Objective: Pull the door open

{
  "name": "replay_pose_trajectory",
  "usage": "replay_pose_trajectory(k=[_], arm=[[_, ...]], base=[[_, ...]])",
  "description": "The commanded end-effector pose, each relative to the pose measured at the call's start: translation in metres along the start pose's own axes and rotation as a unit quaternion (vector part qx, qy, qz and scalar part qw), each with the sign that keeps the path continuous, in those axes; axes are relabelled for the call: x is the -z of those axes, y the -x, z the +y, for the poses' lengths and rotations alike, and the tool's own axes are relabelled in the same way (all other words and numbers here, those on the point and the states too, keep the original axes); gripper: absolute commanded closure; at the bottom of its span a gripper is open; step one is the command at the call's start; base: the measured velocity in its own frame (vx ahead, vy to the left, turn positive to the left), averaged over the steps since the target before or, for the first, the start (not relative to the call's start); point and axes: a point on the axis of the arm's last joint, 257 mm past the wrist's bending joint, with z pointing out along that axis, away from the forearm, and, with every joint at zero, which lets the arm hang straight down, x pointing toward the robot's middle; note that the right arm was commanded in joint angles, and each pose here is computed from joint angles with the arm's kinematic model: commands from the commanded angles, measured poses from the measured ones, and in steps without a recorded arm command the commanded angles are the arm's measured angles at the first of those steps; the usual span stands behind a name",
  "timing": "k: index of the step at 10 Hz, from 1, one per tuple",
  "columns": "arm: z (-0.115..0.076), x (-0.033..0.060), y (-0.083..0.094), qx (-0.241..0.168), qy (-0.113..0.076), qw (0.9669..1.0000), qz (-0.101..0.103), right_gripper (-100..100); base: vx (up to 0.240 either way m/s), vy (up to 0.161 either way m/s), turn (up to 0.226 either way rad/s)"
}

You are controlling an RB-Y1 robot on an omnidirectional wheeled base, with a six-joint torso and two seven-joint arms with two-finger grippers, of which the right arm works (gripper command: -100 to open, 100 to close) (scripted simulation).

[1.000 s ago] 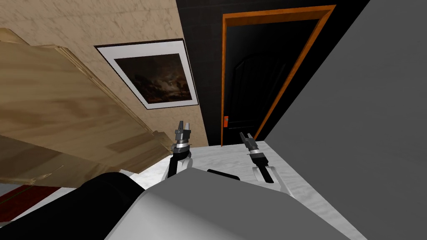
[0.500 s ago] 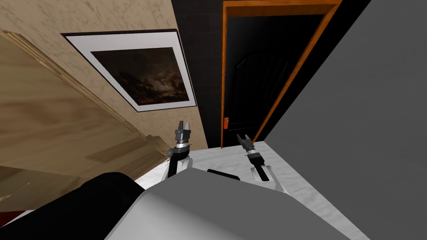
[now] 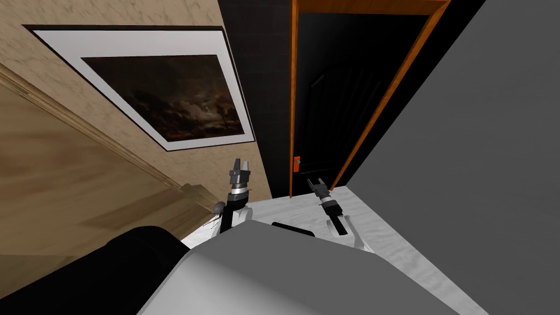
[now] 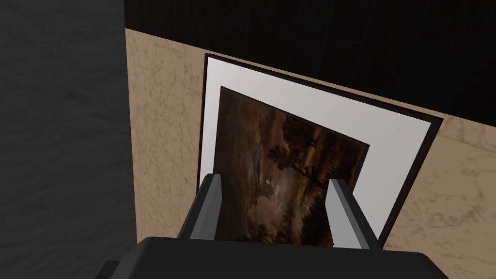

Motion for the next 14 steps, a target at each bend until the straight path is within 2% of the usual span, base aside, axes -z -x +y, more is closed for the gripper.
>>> replay_pose_trajectory(k=[1, 6, 10, 11, 14], arm=[[0.002, -0.0028, -0.013, 0.018, 0.004, 0.9997, 0.014, -100], [0.013, -0.0074, -0.049, 0.069, 0.017, 0.996, 0.053, -100], [0.02, -0.0095, -0.067, 0.092, 0.026, 0.9928, 0.072, -100], [0.02, -0.0095, -0.065, 0.088, 0.024, 0.9934, 0.069, -100], [-0.008, -0.0113, -0.067, 0.093, 0.008, 0.9929, 0.073, -100]], base=[[0.134, 0.064, -0.087], [0.174, 0.068, -0.083], [0.168, 0.045, -0.061], [0.075, 0.011, -0.008], [-0.065, 0.003, 0.141]])
